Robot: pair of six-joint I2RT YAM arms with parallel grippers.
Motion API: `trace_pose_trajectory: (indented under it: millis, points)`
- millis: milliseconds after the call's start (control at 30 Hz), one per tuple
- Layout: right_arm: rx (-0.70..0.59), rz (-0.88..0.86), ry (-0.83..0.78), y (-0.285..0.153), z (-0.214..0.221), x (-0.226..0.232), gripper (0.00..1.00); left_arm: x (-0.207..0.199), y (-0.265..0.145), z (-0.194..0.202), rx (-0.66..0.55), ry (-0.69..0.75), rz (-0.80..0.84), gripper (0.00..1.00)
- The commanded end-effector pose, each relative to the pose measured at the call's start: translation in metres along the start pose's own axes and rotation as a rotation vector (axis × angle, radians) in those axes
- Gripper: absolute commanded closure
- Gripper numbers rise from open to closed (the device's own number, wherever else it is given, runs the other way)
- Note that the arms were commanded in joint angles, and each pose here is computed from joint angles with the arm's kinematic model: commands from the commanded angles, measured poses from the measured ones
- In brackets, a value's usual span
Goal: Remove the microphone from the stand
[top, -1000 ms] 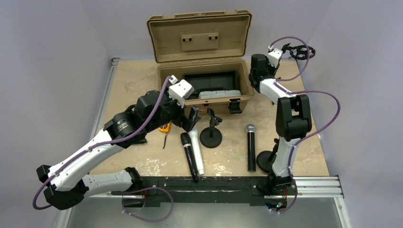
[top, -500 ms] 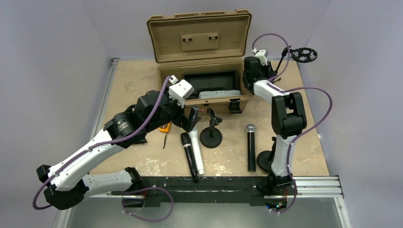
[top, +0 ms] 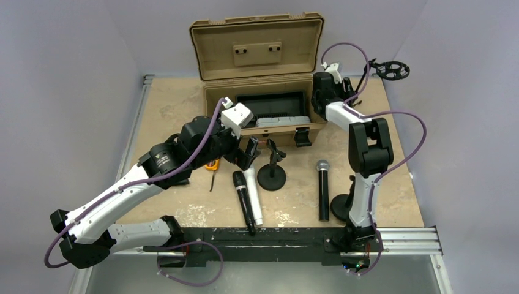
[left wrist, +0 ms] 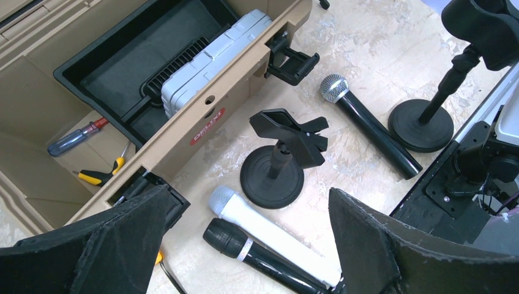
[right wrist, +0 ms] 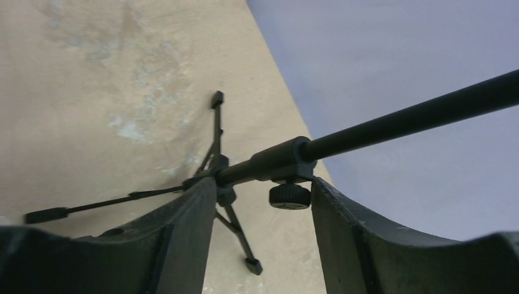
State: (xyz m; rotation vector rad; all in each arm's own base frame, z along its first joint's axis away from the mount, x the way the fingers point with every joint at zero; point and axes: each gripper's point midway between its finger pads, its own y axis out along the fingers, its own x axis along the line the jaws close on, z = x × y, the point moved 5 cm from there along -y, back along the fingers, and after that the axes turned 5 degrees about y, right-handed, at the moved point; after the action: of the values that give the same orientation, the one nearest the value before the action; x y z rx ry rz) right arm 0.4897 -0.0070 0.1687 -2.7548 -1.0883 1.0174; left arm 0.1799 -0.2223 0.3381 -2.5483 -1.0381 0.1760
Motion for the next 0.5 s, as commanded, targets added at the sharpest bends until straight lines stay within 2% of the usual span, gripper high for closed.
trace_pose_trajectory:
  millis: [0,167,267,433,467]
  points:
    - [-0.078,-0.134,0.229,-0.019,-0.037,-0.012,0.41,-0.001,-0.007,-0.018,-0.058,-0.019,0.009,0.02]
    - [-0.136,-0.261,0.414,-0.037,-0.065,-0.026,0.39,-0.001,-0.008,-0.019,-0.059,-0.019,0.007,0.02]
    - [-0.19,-0.294,0.548,-0.053,-0.089,-0.05,0.4,0.0,-0.008,-0.019,-0.058,-0.019,0.007,0.02]
    - [-0.294,-0.277,0.672,-0.073,-0.133,-0.102,0.51,-0.001,-0.01,-0.02,-0.065,-0.02,0.012,0.02]
    - [-0.322,-0.282,0.693,-0.078,-0.143,-0.114,0.57,-0.001,-0.01,-0.02,-0.065,-0.02,0.013,0.02]
